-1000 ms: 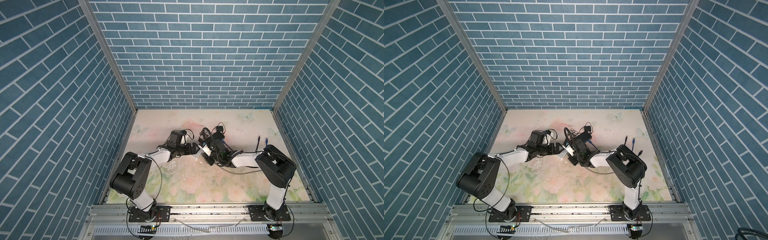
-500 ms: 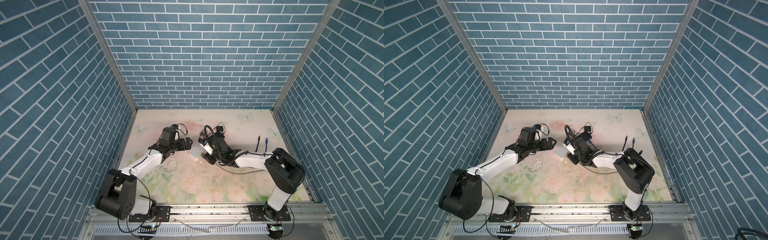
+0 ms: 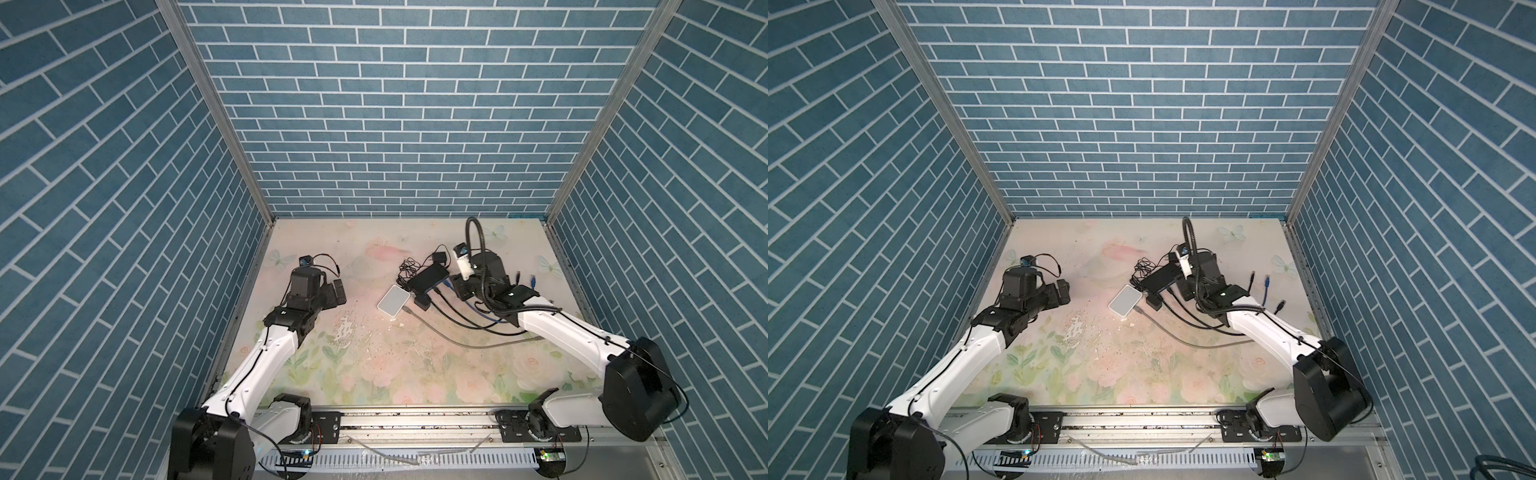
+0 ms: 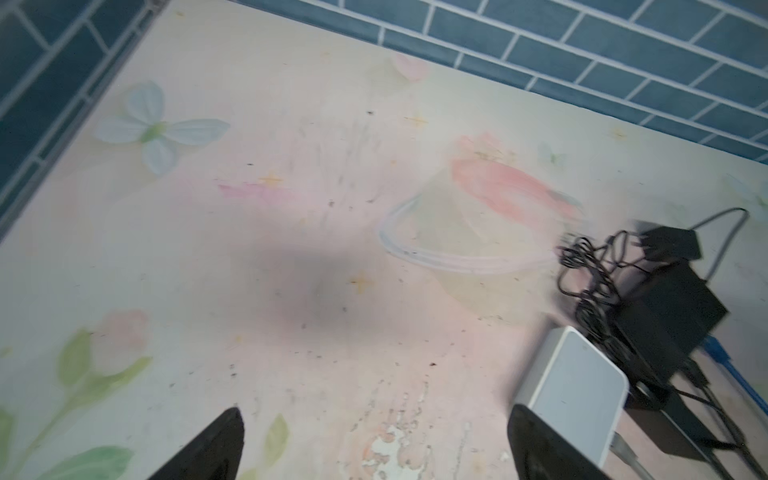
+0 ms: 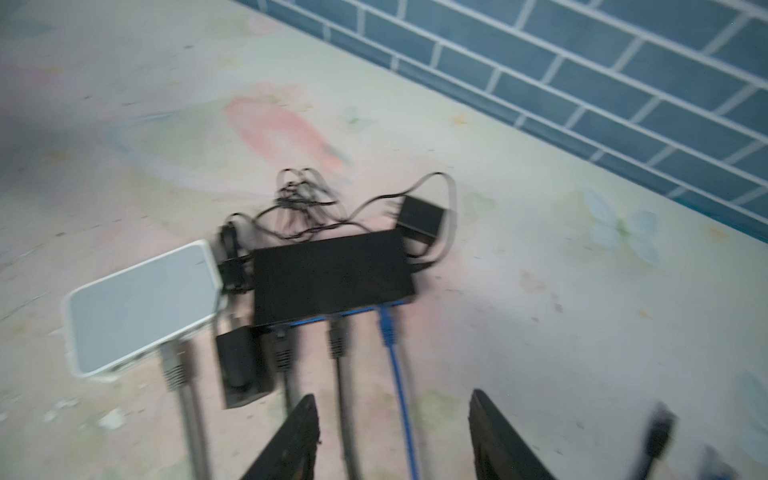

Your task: Insert the plug into the switch port

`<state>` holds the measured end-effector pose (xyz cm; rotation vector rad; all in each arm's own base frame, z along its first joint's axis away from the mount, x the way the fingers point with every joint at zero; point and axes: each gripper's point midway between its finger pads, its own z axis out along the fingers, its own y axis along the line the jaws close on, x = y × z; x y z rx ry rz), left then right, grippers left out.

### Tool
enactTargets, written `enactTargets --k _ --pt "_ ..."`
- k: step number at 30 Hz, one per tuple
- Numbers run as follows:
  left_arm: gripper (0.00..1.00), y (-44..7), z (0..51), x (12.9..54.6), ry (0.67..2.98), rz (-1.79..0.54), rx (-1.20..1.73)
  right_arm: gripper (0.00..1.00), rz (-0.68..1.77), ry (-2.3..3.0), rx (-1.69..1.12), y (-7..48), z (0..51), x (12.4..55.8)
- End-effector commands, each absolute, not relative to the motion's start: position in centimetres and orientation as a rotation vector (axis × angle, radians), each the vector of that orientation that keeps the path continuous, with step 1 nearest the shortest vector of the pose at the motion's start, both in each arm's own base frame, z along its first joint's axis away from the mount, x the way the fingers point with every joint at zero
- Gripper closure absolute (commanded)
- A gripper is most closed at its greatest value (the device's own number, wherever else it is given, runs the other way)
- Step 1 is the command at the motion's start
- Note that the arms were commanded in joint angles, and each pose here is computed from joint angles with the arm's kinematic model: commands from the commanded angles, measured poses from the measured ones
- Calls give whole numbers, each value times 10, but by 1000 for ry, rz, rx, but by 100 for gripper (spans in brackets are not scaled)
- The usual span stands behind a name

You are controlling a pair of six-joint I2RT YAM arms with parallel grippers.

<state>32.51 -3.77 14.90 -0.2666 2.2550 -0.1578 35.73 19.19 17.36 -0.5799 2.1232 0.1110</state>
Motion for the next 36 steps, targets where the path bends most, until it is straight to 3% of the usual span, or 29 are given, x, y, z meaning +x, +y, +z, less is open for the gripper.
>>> enactTargets --k 1,6,11,19,27,28,30,36 --pt "0 -7 132 317 2263 0 -317 41 -78 2236 -405 126 160 363" --pt "0 7 114 323 2276 116 -320 38 -260 2289 -244 59 133 380" --pt "1 3 126 341 2216 94 -224 37 -249 2281 -82 11 102 391" --pt "0 13 143 354 2034 223 -115 37 -86 2101 5 -14 94 401" --pt "0 7 139 362 1901 187 -76 36 18 1994 39 -19 91 399" --pt "0 5 138 364 1884 180 -63 33 28 1973 23 -17 88 396" --pt "0 5 130 368 1907 191 -63 1 43 1955 -5 -12 87 392" --pt "0 4 119 382 1942 223 -13 1 64 1942 -15 -8 89 396"
